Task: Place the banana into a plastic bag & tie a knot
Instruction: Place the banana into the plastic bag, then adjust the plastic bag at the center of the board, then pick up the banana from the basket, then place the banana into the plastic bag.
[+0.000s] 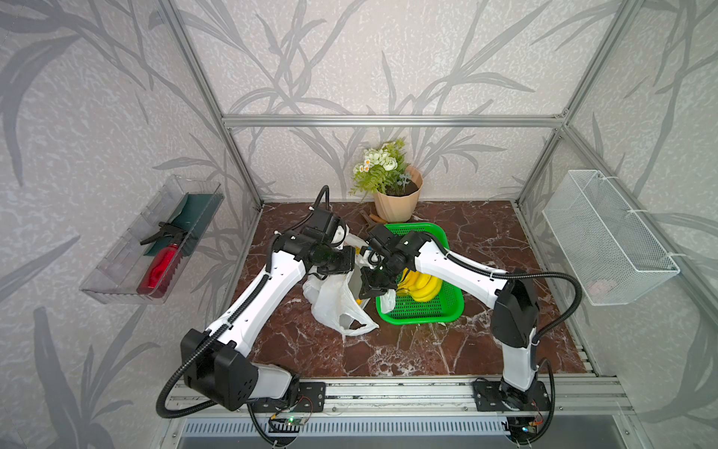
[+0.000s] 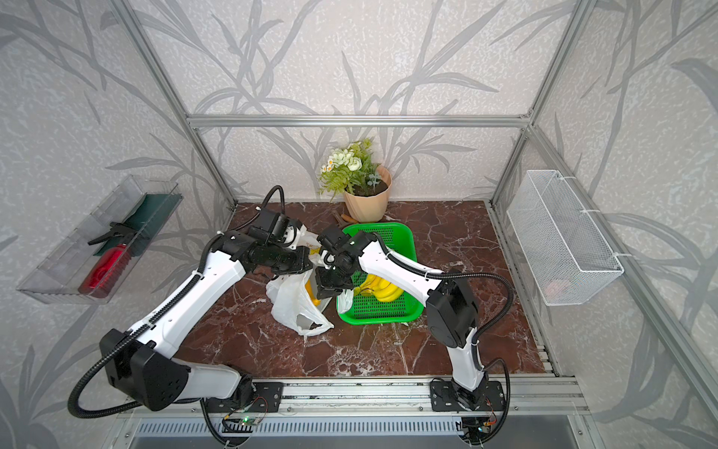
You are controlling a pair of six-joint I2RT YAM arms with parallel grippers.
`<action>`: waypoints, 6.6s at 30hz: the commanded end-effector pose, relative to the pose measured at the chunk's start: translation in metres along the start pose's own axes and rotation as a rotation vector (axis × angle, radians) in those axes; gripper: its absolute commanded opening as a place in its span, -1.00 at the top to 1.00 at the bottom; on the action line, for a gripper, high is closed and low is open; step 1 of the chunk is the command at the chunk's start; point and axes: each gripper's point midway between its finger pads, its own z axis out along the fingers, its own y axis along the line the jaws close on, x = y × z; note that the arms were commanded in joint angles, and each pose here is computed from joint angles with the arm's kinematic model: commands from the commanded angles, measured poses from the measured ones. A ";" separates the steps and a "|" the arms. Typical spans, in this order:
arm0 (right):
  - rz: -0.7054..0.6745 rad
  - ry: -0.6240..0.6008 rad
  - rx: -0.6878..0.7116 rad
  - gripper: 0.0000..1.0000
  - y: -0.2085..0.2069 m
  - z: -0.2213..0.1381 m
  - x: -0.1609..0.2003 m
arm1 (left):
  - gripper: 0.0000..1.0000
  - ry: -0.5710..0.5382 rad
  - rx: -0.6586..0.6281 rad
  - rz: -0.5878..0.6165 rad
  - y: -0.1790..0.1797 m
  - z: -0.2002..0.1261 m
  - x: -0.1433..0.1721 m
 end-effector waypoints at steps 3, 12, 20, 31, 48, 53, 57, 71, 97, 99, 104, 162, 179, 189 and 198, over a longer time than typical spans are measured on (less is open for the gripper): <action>0.233 -0.275 -0.152 1.00 -0.011 0.003 -0.071 | 1.00 0.001 0.062 -0.077 -0.010 0.001 0.003; 0.324 -0.370 -0.131 0.95 -0.022 0.025 -0.101 | 1.00 -0.003 0.114 -0.142 -0.015 0.011 -0.002; 0.238 -0.411 0.033 -0.15 -0.030 -0.014 -0.082 | 1.00 -0.014 -0.032 -0.137 0.016 -0.020 -0.002; 0.307 -0.337 0.134 -0.05 -0.045 -0.018 -0.046 | 1.00 -0.031 -0.091 -0.159 0.044 -0.026 -0.010; 0.424 -0.306 0.265 0.18 -0.065 0.045 -0.043 | 1.00 -0.058 -0.060 -0.160 0.039 -0.025 -0.017; 0.366 -0.354 0.239 0.76 -0.060 0.056 -0.063 | 1.00 -0.057 -0.053 -0.157 0.038 -0.023 -0.016; 0.275 -0.410 0.256 1.00 -0.042 0.033 -0.076 | 1.00 -0.050 -0.096 -0.154 0.045 -0.026 -0.013; -0.013 -0.441 0.308 1.00 0.003 -0.101 -0.059 | 1.00 -0.204 -0.205 -0.194 0.045 -0.086 -0.055; -0.007 -0.411 0.439 0.13 -0.042 -0.148 -0.014 | 1.00 -0.087 -0.127 -0.305 0.048 -0.047 -0.006; 0.038 -0.495 0.457 0.07 -0.055 -0.170 -0.001 | 1.00 -0.088 -0.126 -0.302 0.048 -0.046 -0.006; 0.225 -0.605 0.503 0.09 -0.098 -0.195 0.034 | 1.00 -0.084 -0.137 -0.291 0.049 -0.048 -0.005; 0.797 -0.706 0.409 1.00 -0.120 -0.114 -0.019 | 1.00 -0.117 -0.110 -0.275 0.050 -0.048 0.004; -0.235 -0.659 0.765 1.00 -0.073 -0.239 0.047 | 1.00 -0.140 -0.096 -0.284 0.048 -0.049 0.000; -0.363 -0.501 0.955 1.00 -0.080 -0.205 0.045 | 1.00 -0.143 -0.086 -0.290 0.046 -0.049 -0.001; -0.472 -0.291 0.997 1.00 -0.069 -0.164 0.051 | 1.00 -0.152 -0.059 -0.293 0.040 -0.050 -0.006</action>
